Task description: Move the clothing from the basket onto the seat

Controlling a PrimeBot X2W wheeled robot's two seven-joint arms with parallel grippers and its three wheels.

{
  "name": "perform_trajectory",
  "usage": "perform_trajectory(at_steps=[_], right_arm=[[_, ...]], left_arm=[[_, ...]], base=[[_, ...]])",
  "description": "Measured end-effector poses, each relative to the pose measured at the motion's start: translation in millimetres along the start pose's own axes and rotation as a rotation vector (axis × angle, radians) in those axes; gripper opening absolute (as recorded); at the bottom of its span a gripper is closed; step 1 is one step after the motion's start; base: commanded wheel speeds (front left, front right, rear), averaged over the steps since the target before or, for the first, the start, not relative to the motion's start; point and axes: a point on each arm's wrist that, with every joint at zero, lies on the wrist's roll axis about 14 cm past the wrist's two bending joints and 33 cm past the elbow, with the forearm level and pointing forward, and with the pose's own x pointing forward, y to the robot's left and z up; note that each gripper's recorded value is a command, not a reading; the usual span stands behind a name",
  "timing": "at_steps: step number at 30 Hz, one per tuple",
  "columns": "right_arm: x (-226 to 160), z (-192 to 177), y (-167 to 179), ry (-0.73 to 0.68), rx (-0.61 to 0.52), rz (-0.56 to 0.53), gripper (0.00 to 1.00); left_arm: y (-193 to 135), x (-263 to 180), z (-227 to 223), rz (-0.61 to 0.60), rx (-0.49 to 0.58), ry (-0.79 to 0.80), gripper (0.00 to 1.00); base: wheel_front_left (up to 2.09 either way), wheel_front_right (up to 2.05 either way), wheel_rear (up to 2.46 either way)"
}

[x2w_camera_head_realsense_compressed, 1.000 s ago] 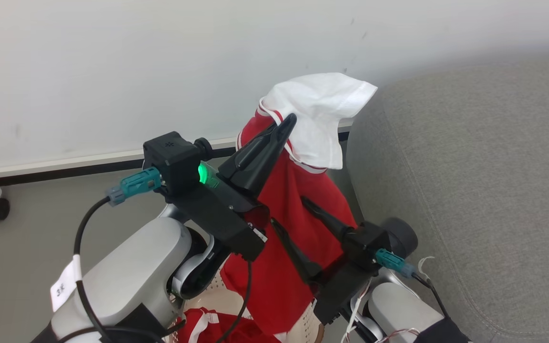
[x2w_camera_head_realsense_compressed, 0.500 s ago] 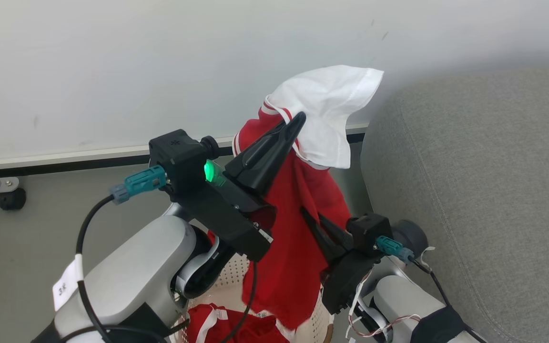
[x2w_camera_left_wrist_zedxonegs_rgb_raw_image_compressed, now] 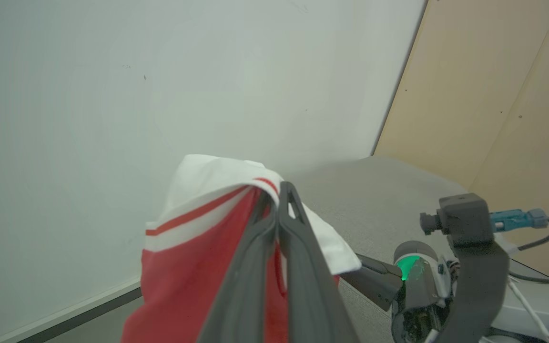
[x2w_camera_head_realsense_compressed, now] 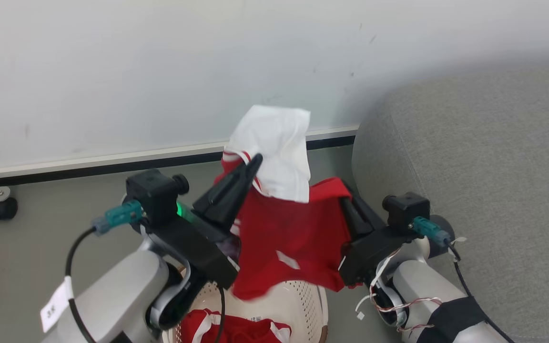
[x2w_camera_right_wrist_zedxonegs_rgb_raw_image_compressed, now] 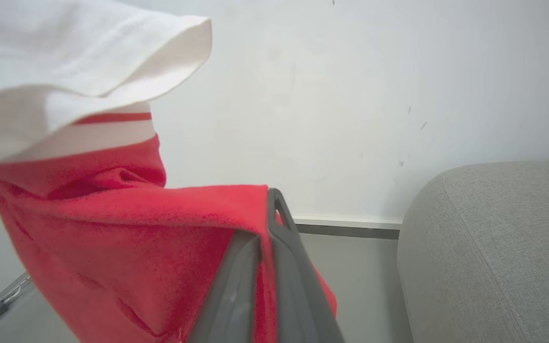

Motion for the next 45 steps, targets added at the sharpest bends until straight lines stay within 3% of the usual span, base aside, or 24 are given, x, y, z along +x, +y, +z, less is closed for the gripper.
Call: perform_trajectory(at_steps=[4, 5, 7, 8, 25, 36, 45], right_arm=[[-1.7, 17.3, -15.9, -0.053, 0.027, -0.053, 0.0], [-2.6, 21.5, -19.9, -0.066, 0.031, -0.067, 0.0], [-4.8, 31.3, -28.3, -0.096, 0.039, -0.091, 0.0], [-6.5, 35.7, -33.3, -0.109, 0.041, -0.104, 0.0], [-67.4, 90.4, -99.7, -0.294, -0.013, -0.299, 0.0], [-125.5, 132.0, -116.4, -0.45, -0.071, -0.398, 0.0], [-168.1, 158.5, -127.2, -0.541, -0.138, -0.486, 0.0]], left_arm=[[-9.8, -7.3, -23.5, -0.018, -0.031, 0.054, 0.0], [-11.7, -9.2, -29.0, -0.02, -0.038, 0.067, 0.06], [-15.4, -12.0, -37.6, -0.027, -0.05, 0.088, 0.88], [-17.6, -12.4, -40.4, -0.033, -0.054, 0.095, 1.0], [-56.0, -3.8, -71.3, -0.166, -0.063, 0.17, 1.0], [-83.0, 14.9, -81.3, -0.29, -0.022, 0.182, 1.0], [-105.5, 28.9, -92.9, -0.384, -0.047, 0.193, 1.0]], base=[[0.0, 0.0, 0.0], [0.0, 0.0, 0.0], [0.0, 0.0, 0.0], [0.0, 0.0, 0.0], [0.0, 0.0, 0.0], [0.0, 0.0, 0.0], [0.0, 0.0, 0.0]])
